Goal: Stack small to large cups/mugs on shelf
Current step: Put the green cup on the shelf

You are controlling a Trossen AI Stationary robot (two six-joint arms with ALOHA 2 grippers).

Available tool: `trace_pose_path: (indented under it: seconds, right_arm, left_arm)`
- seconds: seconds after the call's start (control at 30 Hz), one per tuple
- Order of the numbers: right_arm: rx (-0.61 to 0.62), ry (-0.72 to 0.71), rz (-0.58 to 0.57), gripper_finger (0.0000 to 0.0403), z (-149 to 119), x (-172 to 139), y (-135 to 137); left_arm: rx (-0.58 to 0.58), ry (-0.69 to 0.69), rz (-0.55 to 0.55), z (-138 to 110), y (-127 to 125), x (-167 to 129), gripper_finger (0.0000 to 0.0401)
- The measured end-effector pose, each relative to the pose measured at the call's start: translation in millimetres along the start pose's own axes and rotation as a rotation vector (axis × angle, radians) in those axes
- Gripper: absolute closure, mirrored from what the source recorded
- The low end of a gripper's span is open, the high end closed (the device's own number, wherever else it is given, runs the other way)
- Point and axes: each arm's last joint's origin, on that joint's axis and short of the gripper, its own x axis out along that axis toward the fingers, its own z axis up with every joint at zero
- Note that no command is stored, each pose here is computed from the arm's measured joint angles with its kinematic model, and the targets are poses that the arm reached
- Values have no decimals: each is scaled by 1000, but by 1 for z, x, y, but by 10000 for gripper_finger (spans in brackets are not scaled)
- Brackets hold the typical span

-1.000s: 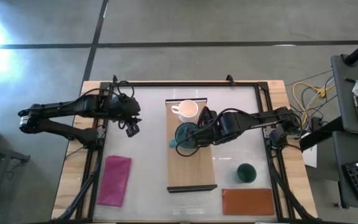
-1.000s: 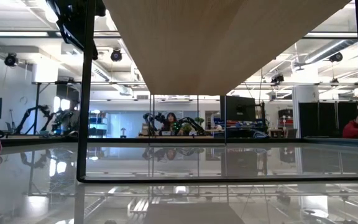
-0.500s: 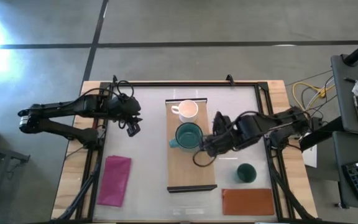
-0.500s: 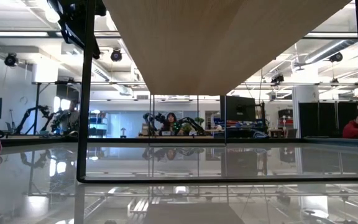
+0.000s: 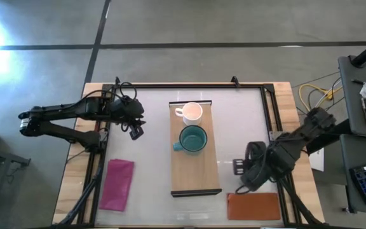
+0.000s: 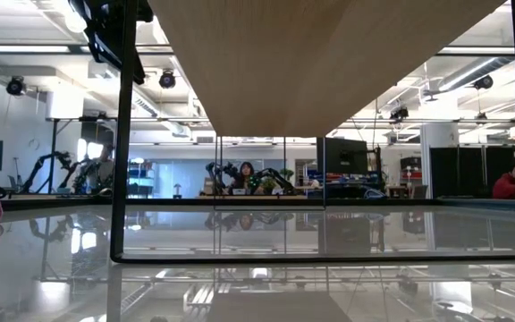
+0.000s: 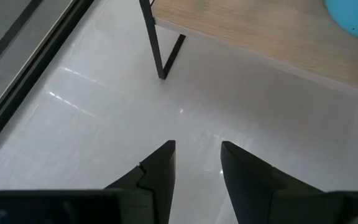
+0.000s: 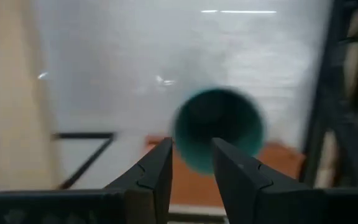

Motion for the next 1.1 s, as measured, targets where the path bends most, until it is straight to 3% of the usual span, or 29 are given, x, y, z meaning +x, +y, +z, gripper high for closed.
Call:
trace_pose_path:
  seconds: [0.37,0.6,1.1]
  right_arm:
    - [-19,108,-149,298,24,24,-48]
    - [-173,144,-142,298,17,32,-53]
    - [-190,111,-169,298,11,79,-58]
  left_arm:
    - [-29,3,-21,0,-1,0,286]
    - [-33,-11,-29,1,-1,0,286]
    - [-40,-43,-38,5,-2,0,286]
